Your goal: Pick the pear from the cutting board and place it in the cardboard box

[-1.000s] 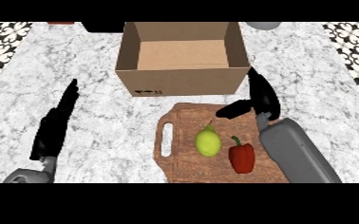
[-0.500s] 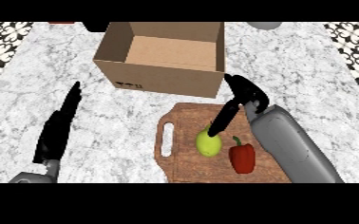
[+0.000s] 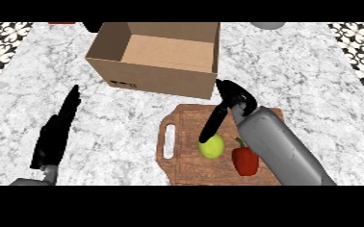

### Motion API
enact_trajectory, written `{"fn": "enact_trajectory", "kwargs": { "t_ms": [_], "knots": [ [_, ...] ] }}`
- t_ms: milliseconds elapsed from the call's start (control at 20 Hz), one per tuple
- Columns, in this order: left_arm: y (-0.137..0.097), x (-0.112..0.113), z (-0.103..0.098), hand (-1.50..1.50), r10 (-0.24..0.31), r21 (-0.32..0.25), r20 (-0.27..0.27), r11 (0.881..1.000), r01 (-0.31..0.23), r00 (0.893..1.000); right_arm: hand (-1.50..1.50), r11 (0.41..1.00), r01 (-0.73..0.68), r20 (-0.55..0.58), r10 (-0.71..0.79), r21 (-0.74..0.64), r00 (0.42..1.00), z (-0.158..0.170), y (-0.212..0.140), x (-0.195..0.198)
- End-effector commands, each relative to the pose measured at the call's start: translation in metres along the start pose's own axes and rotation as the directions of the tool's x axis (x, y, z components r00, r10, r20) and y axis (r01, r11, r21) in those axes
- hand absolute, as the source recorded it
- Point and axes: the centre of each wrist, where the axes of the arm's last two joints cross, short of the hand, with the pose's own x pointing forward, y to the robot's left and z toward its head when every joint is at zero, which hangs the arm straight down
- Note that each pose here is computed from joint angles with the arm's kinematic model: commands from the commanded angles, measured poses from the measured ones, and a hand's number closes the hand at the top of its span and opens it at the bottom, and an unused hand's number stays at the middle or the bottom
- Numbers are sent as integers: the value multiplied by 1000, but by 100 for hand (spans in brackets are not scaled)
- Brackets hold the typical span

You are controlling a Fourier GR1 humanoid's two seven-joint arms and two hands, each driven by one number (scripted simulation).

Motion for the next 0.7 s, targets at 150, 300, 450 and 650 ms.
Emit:
{"fn": "enact_trajectory", "kwargs": {
  "t_ms": [150, 300, 450, 650],
  "knots": [
    [10, 3, 2, 0, 4, 19, 9, 1000, -4, 1000, -150, 996, -82, -205, 89, 42, 975, -1, 14, 9],
    [5, 13, 7, 0, 0, -4, 19, 1000, 0, 1000, -150, 994, -93, -212, 103, 59, 972, -2, 12, 11],
    [0, 10, -2, 0, -7, -7, -6, 1000, 7, 1000, -150, 996, -76, -214, 86, 56, 973, 0, 23, -10],
    [11, 13, 6, 0, -19, 8, 16, 1000, 19, 1000, -150, 997, -65, -212, 73, 43, 975, -1, 24, 7]
  ]
}}
